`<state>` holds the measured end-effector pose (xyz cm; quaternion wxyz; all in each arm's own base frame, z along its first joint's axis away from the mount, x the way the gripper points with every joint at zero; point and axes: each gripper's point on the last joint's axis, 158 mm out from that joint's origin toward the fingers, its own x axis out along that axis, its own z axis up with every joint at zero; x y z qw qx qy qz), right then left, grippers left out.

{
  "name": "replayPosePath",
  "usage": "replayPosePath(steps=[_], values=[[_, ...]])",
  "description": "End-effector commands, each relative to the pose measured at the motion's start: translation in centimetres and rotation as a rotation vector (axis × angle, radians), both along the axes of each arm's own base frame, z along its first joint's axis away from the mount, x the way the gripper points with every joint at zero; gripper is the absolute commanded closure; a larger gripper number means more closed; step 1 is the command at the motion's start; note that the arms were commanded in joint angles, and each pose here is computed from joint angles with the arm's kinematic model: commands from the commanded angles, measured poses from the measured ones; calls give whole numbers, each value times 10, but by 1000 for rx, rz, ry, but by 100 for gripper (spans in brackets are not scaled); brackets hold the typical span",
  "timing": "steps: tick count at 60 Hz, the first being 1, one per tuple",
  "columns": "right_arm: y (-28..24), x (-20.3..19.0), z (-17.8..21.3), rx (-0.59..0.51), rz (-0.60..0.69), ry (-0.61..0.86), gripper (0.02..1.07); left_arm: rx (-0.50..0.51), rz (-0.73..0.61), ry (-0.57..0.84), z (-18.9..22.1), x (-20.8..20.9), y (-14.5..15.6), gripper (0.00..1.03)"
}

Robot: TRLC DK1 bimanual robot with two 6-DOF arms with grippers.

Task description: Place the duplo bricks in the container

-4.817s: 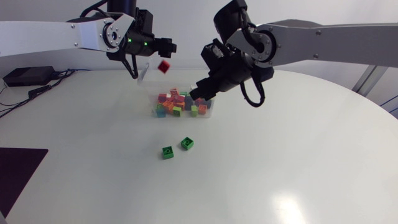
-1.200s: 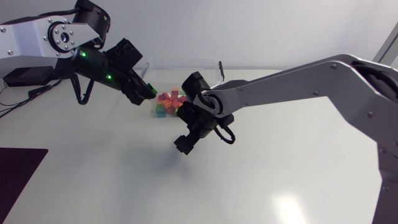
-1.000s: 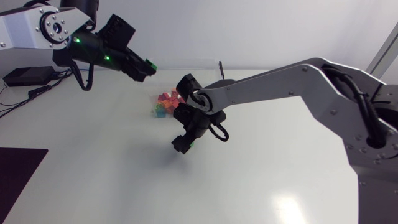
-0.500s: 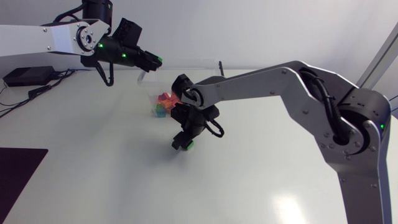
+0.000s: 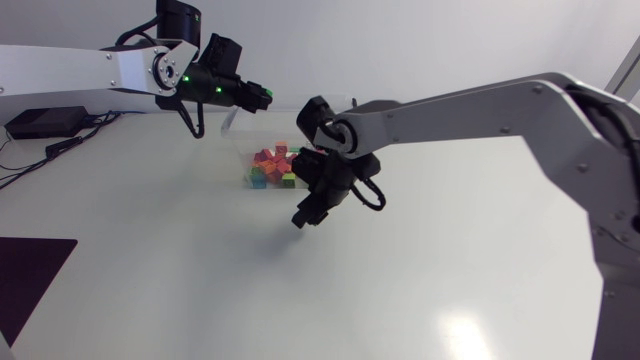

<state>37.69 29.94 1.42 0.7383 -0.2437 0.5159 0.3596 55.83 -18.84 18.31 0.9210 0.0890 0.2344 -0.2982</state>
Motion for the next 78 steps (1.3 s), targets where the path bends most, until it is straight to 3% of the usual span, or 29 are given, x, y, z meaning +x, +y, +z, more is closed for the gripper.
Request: replayPosePath(steps=[1, 6, 8, 11, 12, 15, 30, 47, 57, 78], values=[[-7, -3, 27, 33, 9, -33, 81, -34, 12, -40, 18, 13, -10, 84], [-13, 0, 52, 72, -8, -69, 81, -38, 38, -64, 24, 19, -10, 82], [-16, 2, 62, 84, -17, -87, 81, -39, 73, -80, 27, 25, -7, 74], [-19, 6, 78, 107, -28, -114, 81, -41, 116, -99, 30, 32, -2, 50], [-20, 7, 83, 117, -29, -120, 81, -42, 137, -110, 32, 35, 1, 35], [-25, 12, 101, 149, -44, -151, 81, -32, 171, -130, 35, 38, 4, 3], [-39, 50, 186, 305, -139, -365, 81, -33, 254, -179, 61, 33, 18, 4], [-24, 93, 233, 434, -211, -488, 81, 14, 311, -190, 86, -14, 67, 4], [-18, 115, 241, 461, -243, -535, 81, 45, 313, -145, 85, -40, 90, 4], [4, 146, 233, 492, -260, -628, 81, 60, 287, -132, 80, -84, 97, 4]])
